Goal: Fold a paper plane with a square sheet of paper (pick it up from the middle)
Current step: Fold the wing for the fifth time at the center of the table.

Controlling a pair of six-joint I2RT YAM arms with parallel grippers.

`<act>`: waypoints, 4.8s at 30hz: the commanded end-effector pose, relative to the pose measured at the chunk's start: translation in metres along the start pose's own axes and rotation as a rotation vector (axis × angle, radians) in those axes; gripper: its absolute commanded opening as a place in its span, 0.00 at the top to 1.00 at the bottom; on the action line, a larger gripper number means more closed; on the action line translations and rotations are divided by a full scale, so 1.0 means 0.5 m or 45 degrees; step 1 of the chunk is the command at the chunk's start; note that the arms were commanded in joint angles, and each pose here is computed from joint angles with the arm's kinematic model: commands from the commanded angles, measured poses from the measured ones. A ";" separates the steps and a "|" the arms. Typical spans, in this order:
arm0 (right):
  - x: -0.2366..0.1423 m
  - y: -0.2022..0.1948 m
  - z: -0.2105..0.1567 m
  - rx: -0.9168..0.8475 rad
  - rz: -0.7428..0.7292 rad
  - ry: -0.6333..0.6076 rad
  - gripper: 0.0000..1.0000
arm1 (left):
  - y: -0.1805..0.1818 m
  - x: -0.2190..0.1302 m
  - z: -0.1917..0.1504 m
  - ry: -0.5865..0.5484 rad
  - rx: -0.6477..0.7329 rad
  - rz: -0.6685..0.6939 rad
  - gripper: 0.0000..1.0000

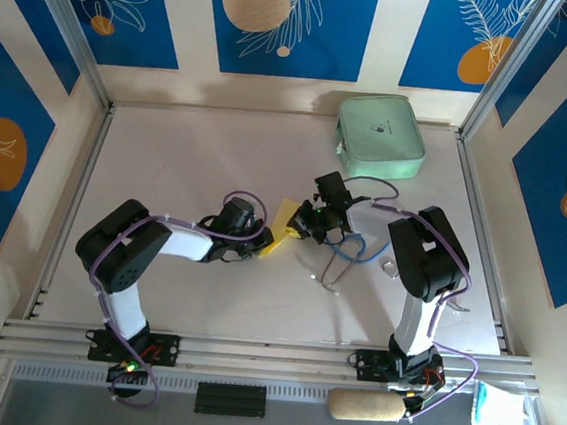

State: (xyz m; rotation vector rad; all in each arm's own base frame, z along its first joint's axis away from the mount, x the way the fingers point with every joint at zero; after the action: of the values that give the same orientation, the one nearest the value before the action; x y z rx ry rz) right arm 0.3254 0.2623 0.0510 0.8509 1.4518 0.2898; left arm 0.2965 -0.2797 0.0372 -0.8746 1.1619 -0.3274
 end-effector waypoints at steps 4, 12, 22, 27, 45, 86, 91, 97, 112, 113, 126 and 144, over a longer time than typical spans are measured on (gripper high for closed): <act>0.004 -0.015 -0.010 0.053 -0.083 0.031 1.00 | -0.049 -0.049 0.009 0.009 0.316 -0.004 0.80; 0.000 -0.005 -0.020 0.137 -0.119 0.038 1.00 | -0.057 -0.100 0.003 -0.078 0.825 0.049 0.60; -0.010 0.007 -0.024 0.196 -0.138 0.073 1.00 | -0.050 -0.083 -0.034 -0.028 1.334 0.150 0.51; -0.009 0.007 -0.027 0.208 -0.144 0.087 1.00 | -0.048 -0.056 -0.050 0.039 1.460 0.178 0.52; -0.009 0.005 -0.025 0.224 -0.158 0.108 1.00 | -0.024 -0.026 -0.068 0.135 1.584 0.189 0.72; -0.007 -0.044 -0.032 0.186 -0.315 0.189 0.81 | -0.008 -0.017 -0.095 0.255 1.556 0.101 0.85; -0.005 -0.048 -0.035 0.193 -0.313 0.204 0.86 | 0.001 -0.019 -0.087 0.242 1.577 0.147 0.81; -0.006 -0.046 -0.032 0.203 -0.302 0.209 0.88 | 0.011 -0.018 -0.086 0.257 1.602 0.178 0.79; -0.017 -0.027 -0.027 0.216 -0.242 0.237 0.97 | 0.008 -0.032 -0.071 0.210 1.719 0.219 0.67; -0.017 -0.026 -0.026 0.215 -0.237 0.238 0.97 | 0.007 -0.032 -0.070 0.207 1.724 0.218 0.67; -0.020 -0.026 -0.026 0.219 -0.226 0.242 0.85 | 0.009 -0.026 -0.082 0.245 1.707 0.180 0.86; -0.121 0.006 0.065 -0.048 -0.108 0.045 0.46 | 0.001 -0.016 -0.098 0.410 1.397 0.105 1.00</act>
State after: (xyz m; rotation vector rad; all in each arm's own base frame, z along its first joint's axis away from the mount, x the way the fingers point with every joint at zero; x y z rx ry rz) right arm 0.3360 0.2209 0.0665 0.7927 1.6052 0.1840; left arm 0.2538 -0.2954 0.0397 0.2605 0.9840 -0.9411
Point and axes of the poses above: each hand's point on the last joint's axis, 136 mm out from that joint toward the fingers, its own x axis out along the fingers, its own y axis along the line the jaws close on, z = x × y, the point moved 2 cm from there along -x, back along the fingers, and after that the axes turned 4 degrees about -x, right-handed, at the moved point
